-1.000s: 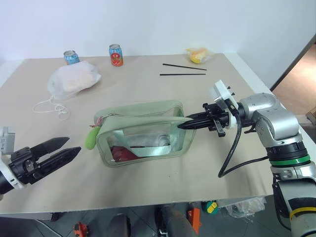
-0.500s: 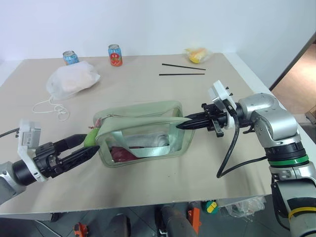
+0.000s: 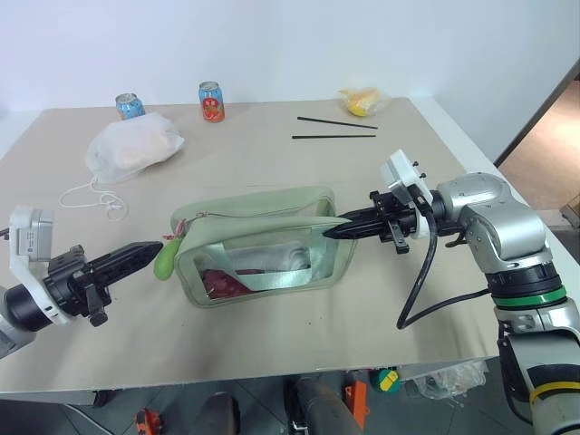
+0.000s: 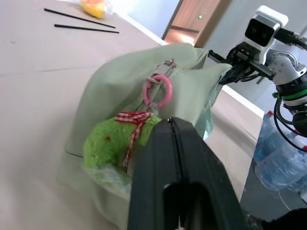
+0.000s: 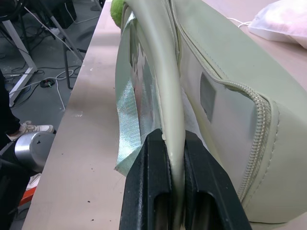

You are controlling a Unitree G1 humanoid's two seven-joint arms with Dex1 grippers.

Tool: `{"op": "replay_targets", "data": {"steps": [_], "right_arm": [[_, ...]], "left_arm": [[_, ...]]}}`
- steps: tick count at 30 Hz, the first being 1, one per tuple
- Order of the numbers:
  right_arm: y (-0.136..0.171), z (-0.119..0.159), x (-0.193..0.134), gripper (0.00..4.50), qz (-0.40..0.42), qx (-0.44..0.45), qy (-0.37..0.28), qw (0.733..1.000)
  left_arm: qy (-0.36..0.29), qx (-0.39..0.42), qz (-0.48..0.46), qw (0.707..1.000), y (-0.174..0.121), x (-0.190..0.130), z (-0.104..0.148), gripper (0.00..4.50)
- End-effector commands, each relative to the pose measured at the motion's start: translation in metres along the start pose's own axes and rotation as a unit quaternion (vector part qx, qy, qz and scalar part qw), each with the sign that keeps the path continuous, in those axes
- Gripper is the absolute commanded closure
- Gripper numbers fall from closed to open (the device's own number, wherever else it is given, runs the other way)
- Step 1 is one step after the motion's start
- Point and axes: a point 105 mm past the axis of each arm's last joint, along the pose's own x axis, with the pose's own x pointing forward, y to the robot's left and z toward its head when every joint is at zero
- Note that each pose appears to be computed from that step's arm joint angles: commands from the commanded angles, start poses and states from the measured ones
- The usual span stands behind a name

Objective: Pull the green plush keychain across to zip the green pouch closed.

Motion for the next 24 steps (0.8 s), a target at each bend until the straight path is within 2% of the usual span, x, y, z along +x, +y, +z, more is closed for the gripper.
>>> {"op": "replay_targets", "data": {"steps": [1,9,12,17,21,24], "right_arm": [[-0.003,0.017,-0.007,4.50,-0.009,-0.032,-0.011,0.999],[-0.004,0.016,-0.007,4.50,-0.011,-0.032,-0.009,0.999],[-0.004,0.015,-0.008,4.50,-0.014,-0.031,-0.009,0.999],[-0.004,0.013,-0.007,4.50,-0.013,-0.027,-0.007,1.000],[-0.004,0.012,-0.007,4.50,-0.011,-0.026,-0.006,1.000],[-0.004,0.012,-0.007,4.50,-0.011,-0.026,-0.006,1.000]], "left_arm": [[-0.013,0.017,-0.003,1.000,-0.003,-0.002,0.009,4.47],[0.008,0.028,0.025,0.999,0.005,-0.005,0.002,4.47],[-0.001,0.011,0.045,0.999,0.014,-0.013,0.004,3.80],[0.012,0.025,0.052,0.998,0.012,-0.009,0.001,2.06],[-0.012,0.018,0.037,0.999,0.005,-0.009,0.006,2.06],[-0.004,0.005,0.026,1.000,0.000,-0.008,0.001,2.06]]}}
